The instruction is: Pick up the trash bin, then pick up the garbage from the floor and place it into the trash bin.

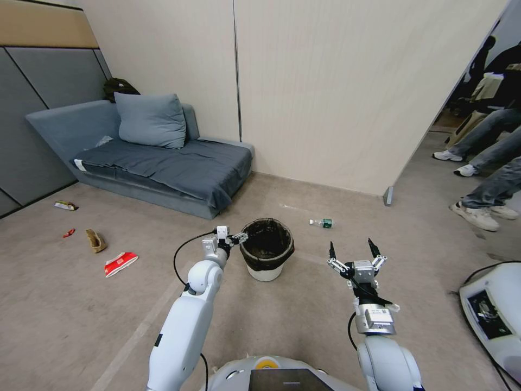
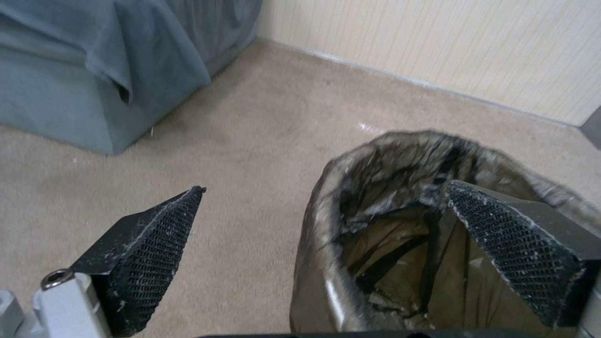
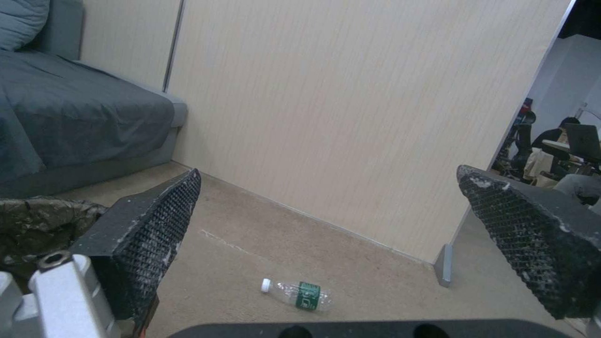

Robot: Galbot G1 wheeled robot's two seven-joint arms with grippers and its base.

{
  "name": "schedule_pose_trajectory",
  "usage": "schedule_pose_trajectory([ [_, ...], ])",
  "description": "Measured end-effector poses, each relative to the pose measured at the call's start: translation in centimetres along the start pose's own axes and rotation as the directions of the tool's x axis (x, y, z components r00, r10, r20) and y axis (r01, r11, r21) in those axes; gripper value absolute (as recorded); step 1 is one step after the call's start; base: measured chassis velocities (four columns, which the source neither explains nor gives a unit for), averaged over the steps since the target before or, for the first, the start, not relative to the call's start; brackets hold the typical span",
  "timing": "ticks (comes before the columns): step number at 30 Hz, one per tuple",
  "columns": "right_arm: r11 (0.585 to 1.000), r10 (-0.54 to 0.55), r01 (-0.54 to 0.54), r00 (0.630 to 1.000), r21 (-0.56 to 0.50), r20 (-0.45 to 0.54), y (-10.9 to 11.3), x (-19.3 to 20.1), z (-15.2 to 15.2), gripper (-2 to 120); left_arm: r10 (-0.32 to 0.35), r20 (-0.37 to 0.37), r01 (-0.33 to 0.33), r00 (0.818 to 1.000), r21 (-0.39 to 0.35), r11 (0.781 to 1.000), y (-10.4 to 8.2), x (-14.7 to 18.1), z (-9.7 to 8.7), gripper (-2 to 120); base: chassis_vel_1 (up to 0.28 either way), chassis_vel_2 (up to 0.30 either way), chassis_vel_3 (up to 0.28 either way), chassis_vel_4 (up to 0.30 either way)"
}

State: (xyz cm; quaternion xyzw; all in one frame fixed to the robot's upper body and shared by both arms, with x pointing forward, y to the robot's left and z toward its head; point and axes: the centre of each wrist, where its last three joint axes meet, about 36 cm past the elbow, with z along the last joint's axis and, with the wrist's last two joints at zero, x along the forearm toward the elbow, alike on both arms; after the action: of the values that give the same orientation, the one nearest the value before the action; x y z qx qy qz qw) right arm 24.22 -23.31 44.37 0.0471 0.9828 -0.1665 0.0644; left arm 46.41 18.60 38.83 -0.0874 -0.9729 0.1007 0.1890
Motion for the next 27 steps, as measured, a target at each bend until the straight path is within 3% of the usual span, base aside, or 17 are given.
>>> schedule_pose_trajectory([
  [27,1.000,-0.014,0.014,1.000,-0.004,0.013,0.3,0.1,0.4,100,-0.026,-0.107,0.030,0.994,0.042,0.999,1.1,-4.1,2.5,99,0.000,0.000,0.000,0.000],
])
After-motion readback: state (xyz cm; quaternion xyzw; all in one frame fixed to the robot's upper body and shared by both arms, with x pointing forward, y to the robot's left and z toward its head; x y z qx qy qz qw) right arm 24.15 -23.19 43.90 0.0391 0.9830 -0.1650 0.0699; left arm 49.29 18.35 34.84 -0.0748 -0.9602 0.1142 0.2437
